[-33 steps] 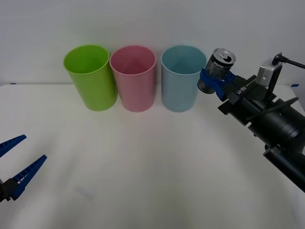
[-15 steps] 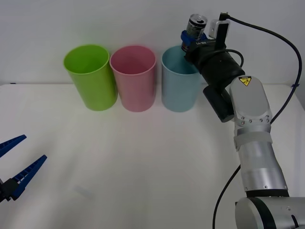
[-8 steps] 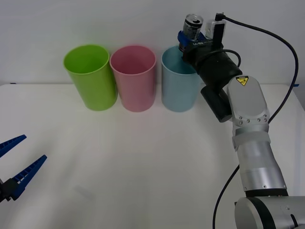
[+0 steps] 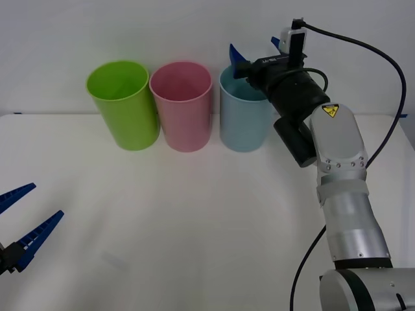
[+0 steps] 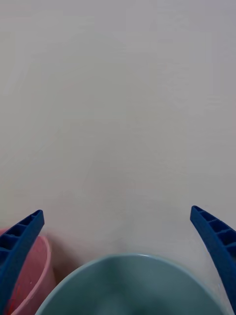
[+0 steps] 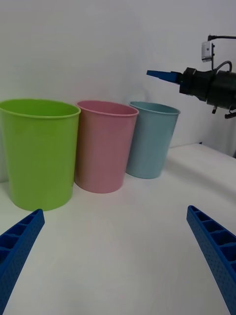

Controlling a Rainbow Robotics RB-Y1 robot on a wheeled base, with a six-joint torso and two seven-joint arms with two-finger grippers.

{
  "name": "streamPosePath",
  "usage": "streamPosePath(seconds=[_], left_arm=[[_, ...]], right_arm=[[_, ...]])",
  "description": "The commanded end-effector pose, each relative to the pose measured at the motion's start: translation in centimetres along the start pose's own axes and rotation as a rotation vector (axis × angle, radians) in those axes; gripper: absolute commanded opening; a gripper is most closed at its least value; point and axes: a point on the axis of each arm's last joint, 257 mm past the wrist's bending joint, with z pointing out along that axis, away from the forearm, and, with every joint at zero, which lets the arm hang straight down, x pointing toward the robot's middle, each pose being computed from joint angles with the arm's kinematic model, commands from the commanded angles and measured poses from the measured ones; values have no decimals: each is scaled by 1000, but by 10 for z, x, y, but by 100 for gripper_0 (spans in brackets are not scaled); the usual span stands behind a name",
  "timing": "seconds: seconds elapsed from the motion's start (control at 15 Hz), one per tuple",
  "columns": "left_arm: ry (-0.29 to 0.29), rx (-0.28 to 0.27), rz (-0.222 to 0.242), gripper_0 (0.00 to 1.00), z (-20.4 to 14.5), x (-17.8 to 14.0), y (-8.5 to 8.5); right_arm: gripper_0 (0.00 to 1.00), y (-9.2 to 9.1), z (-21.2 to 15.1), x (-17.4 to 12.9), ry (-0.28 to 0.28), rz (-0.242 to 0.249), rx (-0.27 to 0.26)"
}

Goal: Grasp the object on the table and drop it into the matching bin: aluminum can to the light blue bin, PET bottle to the pink bin.

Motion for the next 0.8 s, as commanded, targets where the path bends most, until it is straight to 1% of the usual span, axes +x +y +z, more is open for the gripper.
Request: streamPosePath(seconds=[0.07,0.27,0.47,0.67,0.8], left_arm=[[0,0,0,100,0,0,0],[0,0,0,100,0,0,0],[0,0,0,100,0,0,0],[0,0,0,100,0,0,0],[0,0,0,100,0,0,0]], right_arm=[[100,1,-16,1,-8,-10,-11],[100,8,-37,-3,-13,-19,-66],[100,13,-62,-1,-6,-30,-124],[100,15,-97,4,6,-40,-174],[100,17,-124,10,25,-43,-216]])
